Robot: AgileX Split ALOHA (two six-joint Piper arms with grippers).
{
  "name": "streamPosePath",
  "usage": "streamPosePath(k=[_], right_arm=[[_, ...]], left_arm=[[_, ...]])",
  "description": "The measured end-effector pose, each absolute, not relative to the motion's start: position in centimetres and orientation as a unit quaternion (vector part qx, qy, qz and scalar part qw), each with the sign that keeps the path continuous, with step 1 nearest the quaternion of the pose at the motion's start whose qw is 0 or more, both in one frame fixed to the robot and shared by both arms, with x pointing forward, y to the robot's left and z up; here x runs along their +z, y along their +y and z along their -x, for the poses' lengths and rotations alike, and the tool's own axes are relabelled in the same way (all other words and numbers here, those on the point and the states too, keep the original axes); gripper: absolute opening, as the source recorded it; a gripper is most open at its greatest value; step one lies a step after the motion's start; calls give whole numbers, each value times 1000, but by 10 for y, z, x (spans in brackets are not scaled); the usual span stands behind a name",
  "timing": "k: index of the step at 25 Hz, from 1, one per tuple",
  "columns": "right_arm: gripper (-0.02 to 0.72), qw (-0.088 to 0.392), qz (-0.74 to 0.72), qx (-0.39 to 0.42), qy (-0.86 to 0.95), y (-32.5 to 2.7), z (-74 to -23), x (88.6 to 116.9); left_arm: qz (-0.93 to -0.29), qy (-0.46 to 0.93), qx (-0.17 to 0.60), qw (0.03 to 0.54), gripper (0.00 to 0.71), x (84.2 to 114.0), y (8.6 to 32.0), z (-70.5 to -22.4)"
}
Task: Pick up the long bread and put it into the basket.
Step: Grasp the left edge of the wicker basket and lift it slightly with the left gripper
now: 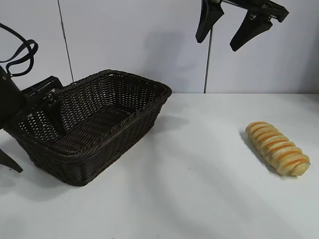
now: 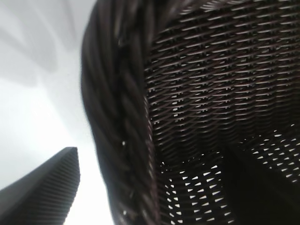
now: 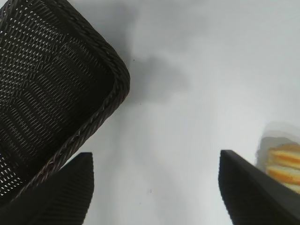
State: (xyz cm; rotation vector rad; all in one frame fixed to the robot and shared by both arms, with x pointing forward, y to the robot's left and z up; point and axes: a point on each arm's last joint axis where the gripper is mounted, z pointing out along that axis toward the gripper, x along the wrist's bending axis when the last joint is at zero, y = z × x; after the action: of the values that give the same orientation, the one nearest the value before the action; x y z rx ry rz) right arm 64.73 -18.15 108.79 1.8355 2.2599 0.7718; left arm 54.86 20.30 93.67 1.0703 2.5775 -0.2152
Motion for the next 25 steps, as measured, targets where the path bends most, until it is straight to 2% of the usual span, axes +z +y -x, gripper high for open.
streamPosePath(k=[9, 10, 11, 17, 25], right_arm=[[538, 65, -608, 256, 749, -182, -647, 1088], [538, 65, -608, 256, 749, -182, -647, 1088], [538, 65, -608, 256, 749, -182, -647, 1088], [538, 64, -608, 255, 749, -182, -647, 1088], [538, 64, -608, 255, 749, -182, -647, 1088]], left_arm=[[-376, 908, -77, 169, 281, 937, 203, -548], [-376, 908, -77, 169, 281, 937, 203, -548], [-376, 908, -77, 168, 237, 937, 203, -548], [-373, 909, -77, 172, 100, 937, 203, -549], [-372, 910, -82, 166, 98, 936, 203, -548]])
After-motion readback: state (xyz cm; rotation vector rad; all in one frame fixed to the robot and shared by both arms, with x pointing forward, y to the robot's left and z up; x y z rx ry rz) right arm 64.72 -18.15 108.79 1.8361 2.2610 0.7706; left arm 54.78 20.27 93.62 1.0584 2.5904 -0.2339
